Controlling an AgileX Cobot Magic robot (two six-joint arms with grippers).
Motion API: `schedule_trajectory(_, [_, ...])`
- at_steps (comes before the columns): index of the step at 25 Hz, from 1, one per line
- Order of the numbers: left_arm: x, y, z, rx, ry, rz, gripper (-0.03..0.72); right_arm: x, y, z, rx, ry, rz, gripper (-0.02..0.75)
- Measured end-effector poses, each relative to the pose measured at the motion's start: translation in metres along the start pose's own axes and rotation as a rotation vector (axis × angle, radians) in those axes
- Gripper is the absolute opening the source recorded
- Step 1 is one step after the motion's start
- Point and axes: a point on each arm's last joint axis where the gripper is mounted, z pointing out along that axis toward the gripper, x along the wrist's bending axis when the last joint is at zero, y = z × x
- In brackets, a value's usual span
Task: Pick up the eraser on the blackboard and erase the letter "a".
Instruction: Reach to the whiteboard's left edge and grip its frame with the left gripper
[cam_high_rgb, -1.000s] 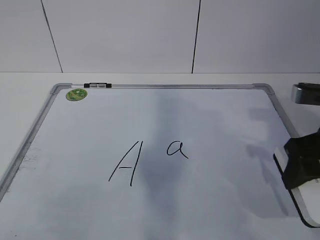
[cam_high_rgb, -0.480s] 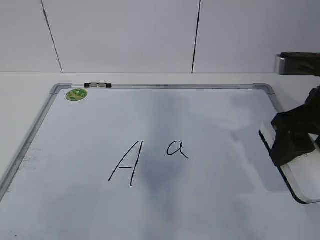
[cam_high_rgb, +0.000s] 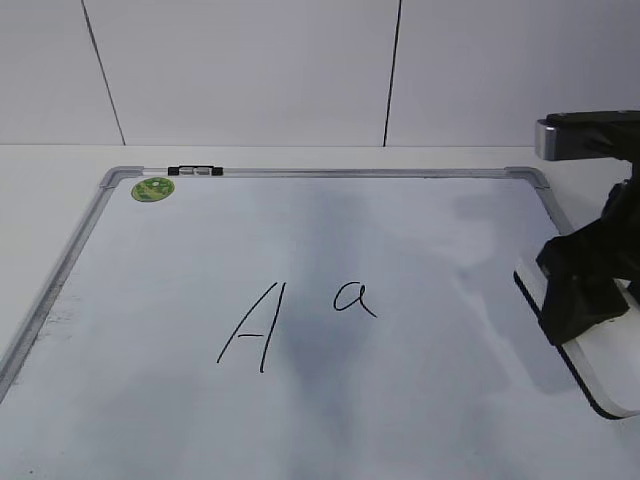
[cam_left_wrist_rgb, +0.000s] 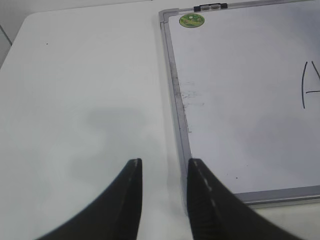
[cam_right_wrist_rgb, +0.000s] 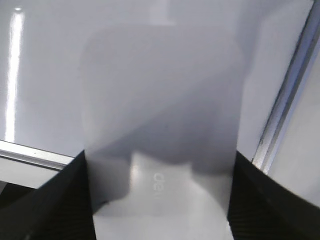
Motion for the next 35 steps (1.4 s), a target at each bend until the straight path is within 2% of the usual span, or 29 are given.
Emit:
schedule_trajectory(6, [0.0, 0.001, 0.002, 0.011, -0.001, -0.001, 0.235, -0.005, 0.001, 0.002, 0.007, -0.051, 0.015, 0.559])
schedule_trajectory(10, [0.001, 0.01, 0.011, 0.074, -0.005, -0.005, 0.235, -0.006, 0.001, 0.004, 0.034, -0.066, 0.021, 0.559])
schedule_trajectory(17, [0.006, 0.068, 0.037, 0.075, -0.009, -0.021, 0.235, -0.006, 0.001, 0.004, 0.031, -0.07, 0.023, 0.559])
schedule_trajectory(22, [0.011, 0.119, 0.072, 0.106, -0.005, -0.03, 0.235, -0.006, 0.003, 0.004, 0.006, -0.067, 0.027, 0.559])
schedule_trajectory(27, [0.015, 0.158, 0.122, 0.206, -0.021, -0.054, 0.235, -0.006, 0.005, 0.004, -0.008, -0.065, 0.027, 0.559])
schedule_trajectory(30, [0.016, 0.169, 0.156, 0.282, -0.039, -0.079, 0.235, -0.006, 0.005, 0.004, -0.011, -0.065, 0.028, 0.559])
schedule_trajectory(35, [0.018, 0.169, 0.213, 0.444, -0.058, -0.108, 0.235, -0.006, 0.005, 0.004, -0.012, -0.065, 0.028, 0.559])
